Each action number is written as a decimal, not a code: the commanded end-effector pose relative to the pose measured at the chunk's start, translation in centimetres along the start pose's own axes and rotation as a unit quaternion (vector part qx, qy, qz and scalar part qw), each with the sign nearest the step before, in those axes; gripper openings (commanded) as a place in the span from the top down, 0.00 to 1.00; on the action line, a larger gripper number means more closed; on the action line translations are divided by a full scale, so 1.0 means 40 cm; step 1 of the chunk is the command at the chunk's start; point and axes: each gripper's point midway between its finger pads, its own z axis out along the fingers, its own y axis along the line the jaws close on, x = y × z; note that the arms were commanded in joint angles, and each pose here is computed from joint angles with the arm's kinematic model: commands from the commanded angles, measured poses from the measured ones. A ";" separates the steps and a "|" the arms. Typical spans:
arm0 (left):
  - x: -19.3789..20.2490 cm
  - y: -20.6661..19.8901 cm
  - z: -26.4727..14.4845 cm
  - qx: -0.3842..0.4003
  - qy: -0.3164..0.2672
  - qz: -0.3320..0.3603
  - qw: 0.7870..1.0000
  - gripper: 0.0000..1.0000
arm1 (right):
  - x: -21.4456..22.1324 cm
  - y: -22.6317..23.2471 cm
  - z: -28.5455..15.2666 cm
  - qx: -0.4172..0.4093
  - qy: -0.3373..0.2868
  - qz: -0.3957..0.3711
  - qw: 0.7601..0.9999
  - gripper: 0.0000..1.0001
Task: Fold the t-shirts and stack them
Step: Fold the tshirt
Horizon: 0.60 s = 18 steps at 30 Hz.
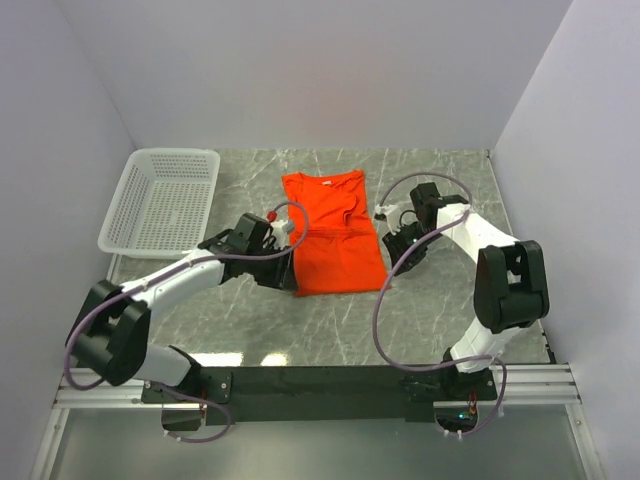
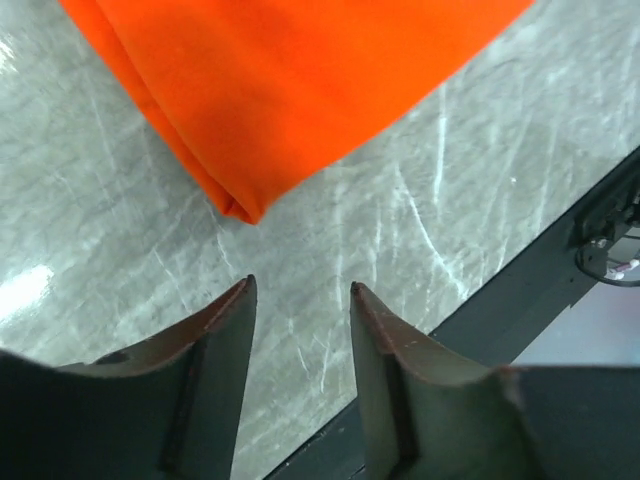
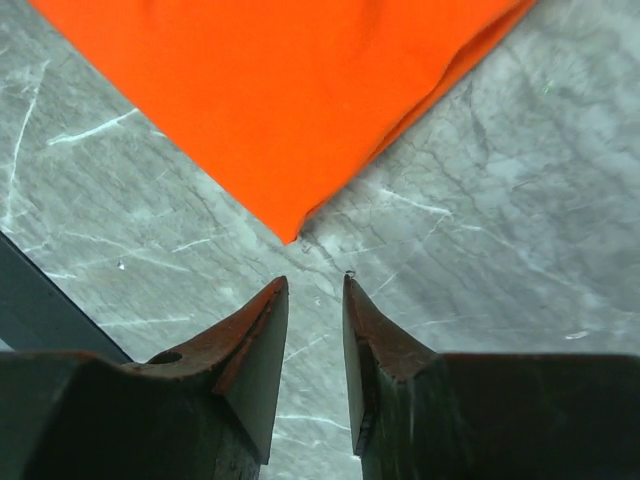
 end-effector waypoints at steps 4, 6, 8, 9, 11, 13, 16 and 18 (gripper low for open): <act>-0.113 -0.038 -0.097 -0.012 -0.101 0.061 0.993 0.49 | -0.092 0.040 -0.075 -0.017 -0.084 -0.135 0.987 0.61; -0.155 -0.049 -0.136 -0.017 -0.149 0.113 0.982 0.48 | -0.120 0.081 -0.097 -0.034 -0.124 -0.230 0.965 0.56; -0.193 -0.071 -0.174 -0.010 -0.200 0.194 0.960 0.45 | -0.109 0.114 -0.084 -0.045 -0.134 -0.293 0.946 0.46; -0.185 -0.071 -0.176 -0.006 -0.205 0.226 0.952 0.45 | -0.094 0.124 -0.077 -0.042 -0.134 -0.341 0.929 0.43; -0.191 -0.085 -0.191 0.005 -0.225 0.337 0.914 0.43 | -0.087 0.139 -0.055 -0.039 -0.124 -0.389 0.912 0.40; -0.168 -0.081 -0.194 0.007 -0.228 0.394 0.890 0.41 | -0.066 0.132 -0.023 -0.032 -0.094 -0.413 0.905 0.40; -0.115 -0.062 -0.175 0.014 -0.201 0.475 0.857 0.39 | -0.026 0.129 0.052 -0.016 -0.048 -0.460 0.887 0.40; -0.092 -0.060 -0.161 0.025 -0.192 0.481 0.855 0.39 | -0.026 0.131 0.072 -0.011 -0.046 -0.468 0.882 0.40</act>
